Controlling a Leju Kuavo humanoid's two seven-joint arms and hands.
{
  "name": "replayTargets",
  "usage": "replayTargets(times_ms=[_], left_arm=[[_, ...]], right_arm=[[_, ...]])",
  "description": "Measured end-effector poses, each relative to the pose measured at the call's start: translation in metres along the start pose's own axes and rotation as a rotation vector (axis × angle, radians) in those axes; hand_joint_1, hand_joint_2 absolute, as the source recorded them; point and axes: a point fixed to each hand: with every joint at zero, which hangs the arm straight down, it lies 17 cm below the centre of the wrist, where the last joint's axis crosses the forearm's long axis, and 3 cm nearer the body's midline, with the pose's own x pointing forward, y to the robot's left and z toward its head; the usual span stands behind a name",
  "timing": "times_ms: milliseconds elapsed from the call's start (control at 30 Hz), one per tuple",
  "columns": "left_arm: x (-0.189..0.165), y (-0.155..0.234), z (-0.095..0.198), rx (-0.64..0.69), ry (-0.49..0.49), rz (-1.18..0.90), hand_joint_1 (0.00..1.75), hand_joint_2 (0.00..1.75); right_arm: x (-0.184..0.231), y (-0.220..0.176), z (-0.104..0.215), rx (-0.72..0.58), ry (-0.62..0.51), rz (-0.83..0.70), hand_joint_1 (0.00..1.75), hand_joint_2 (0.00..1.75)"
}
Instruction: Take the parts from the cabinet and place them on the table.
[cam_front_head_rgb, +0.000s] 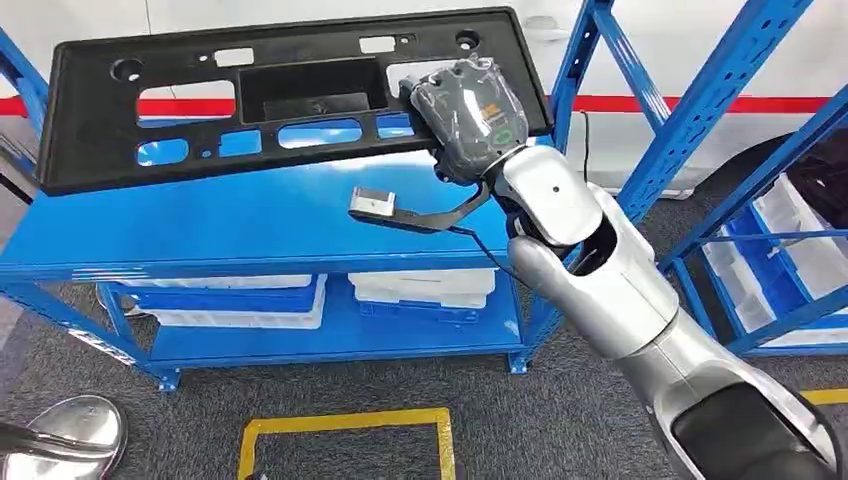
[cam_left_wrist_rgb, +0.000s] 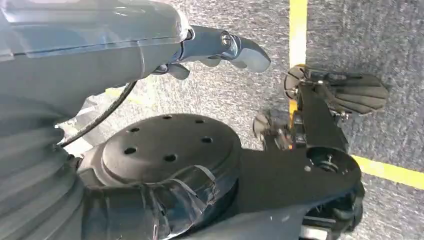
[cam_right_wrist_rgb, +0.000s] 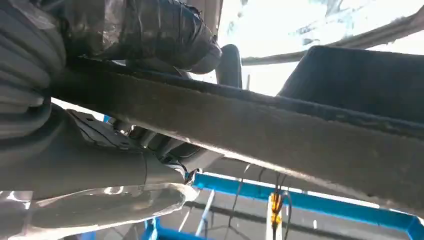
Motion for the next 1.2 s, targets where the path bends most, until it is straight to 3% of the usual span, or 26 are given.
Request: replayTargets(times_ms=[900,1067,1200], left_arm=[[-0.002,-0.004,0.001,-0.015,0.007,0.006,0.00,1.75],[0.001,-0.025,0.007,-0.050,0.005,0.014,0.00,1.75],[-0.002,-0.019,0.005,-0.039,0.018,0.010,0.00,1.75]], right_arm=[[0.006,0.017,0.003,0.031,-0.005,-0.014,1.75,1.75],[0.002,-0.004,-0.004,0.000,-0.007,0.009,1.75,1.75],[0.003,-0.003,-0.005,0.003,-0.012,0.012,1.75,1.75]])
